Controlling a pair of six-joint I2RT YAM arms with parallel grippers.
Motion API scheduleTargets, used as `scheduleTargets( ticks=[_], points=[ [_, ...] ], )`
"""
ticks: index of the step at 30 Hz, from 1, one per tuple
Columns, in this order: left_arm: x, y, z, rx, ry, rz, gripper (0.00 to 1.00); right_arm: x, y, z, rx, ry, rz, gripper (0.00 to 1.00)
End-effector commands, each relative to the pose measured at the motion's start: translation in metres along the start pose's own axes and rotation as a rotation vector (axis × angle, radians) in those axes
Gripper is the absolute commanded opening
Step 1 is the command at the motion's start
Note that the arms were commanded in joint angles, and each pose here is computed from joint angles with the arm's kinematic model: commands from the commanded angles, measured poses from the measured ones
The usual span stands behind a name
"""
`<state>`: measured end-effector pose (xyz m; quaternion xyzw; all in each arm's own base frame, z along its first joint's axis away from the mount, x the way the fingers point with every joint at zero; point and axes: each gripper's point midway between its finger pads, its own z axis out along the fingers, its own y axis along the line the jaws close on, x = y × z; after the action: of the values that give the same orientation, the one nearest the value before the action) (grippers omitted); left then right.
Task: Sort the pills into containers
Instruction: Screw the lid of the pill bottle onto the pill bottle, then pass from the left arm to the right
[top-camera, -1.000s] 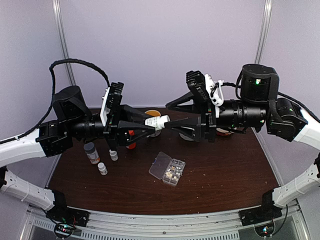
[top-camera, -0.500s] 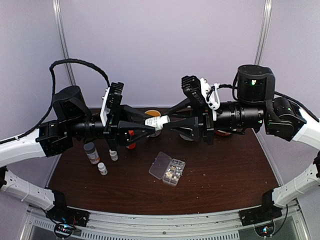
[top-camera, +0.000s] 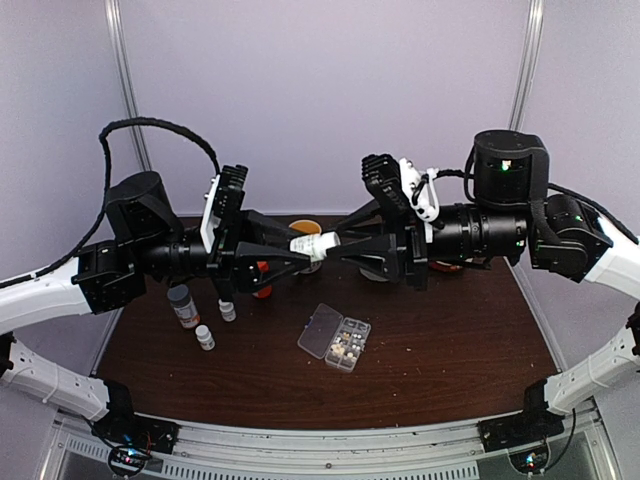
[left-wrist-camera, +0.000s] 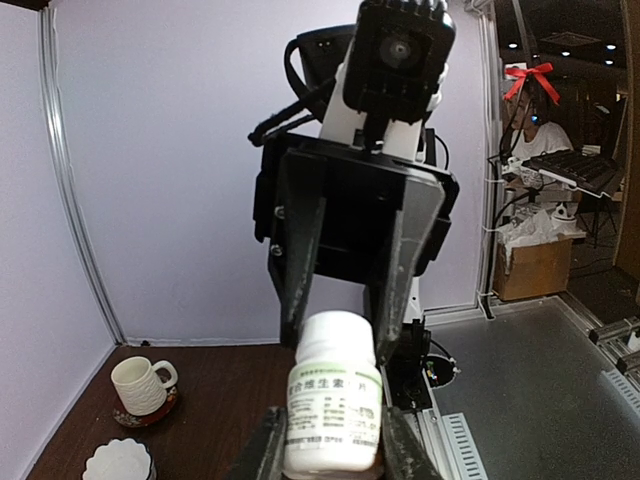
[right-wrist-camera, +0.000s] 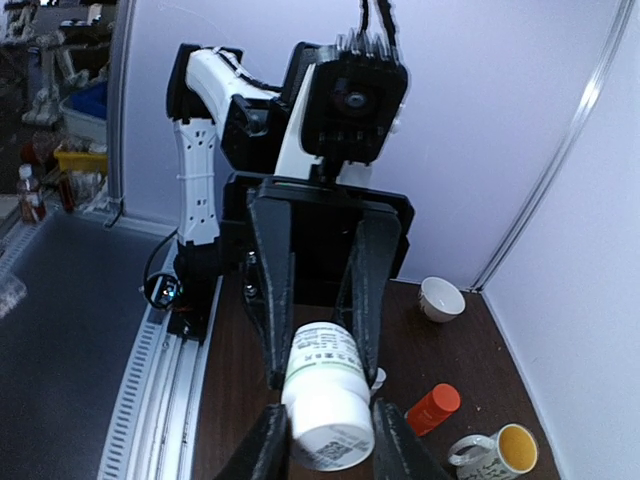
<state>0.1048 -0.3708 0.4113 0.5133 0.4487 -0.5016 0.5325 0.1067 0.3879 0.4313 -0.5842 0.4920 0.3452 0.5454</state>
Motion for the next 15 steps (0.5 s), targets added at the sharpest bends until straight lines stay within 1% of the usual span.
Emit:
scheduleTargets(
  ticks=[1,3,5,7,12,15],
  points=[
    [-0.018,-0.004,0.0,0.016,-0.054,0.022,0.0,-0.01,0.002,-0.002,-0.01,-0.022,0.002,0.16],
    [-0.018,-0.004,0.0,0.017,-0.054,0.024,0.0,-0.011,0.001,-0.002,-0.01,-0.024,0.006,0.15],
    [-0.018,-0.004,0.0,0.017,-0.055,0.027,0.0,-0.011,0.001,-0.002,-0.01,-0.027,0.012,0.1],
    [-0.017,-0.004,0.0,0.015,-0.053,0.031,0.0,-0.012,0.0,-0.001,-0.004,-0.027,0.034,0.08],
    [-0.011,0.001,-0.001,-0.017,-0.035,0.085,0.0,-0.016,-0.003,0.003,0.002,-0.035,0.154,0.04],
    [-0.006,0.004,-0.003,-0.048,-0.012,0.165,0.0,-0.017,0.002,0.007,-0.035,-0.039,0.234,0.03]
  ],
)
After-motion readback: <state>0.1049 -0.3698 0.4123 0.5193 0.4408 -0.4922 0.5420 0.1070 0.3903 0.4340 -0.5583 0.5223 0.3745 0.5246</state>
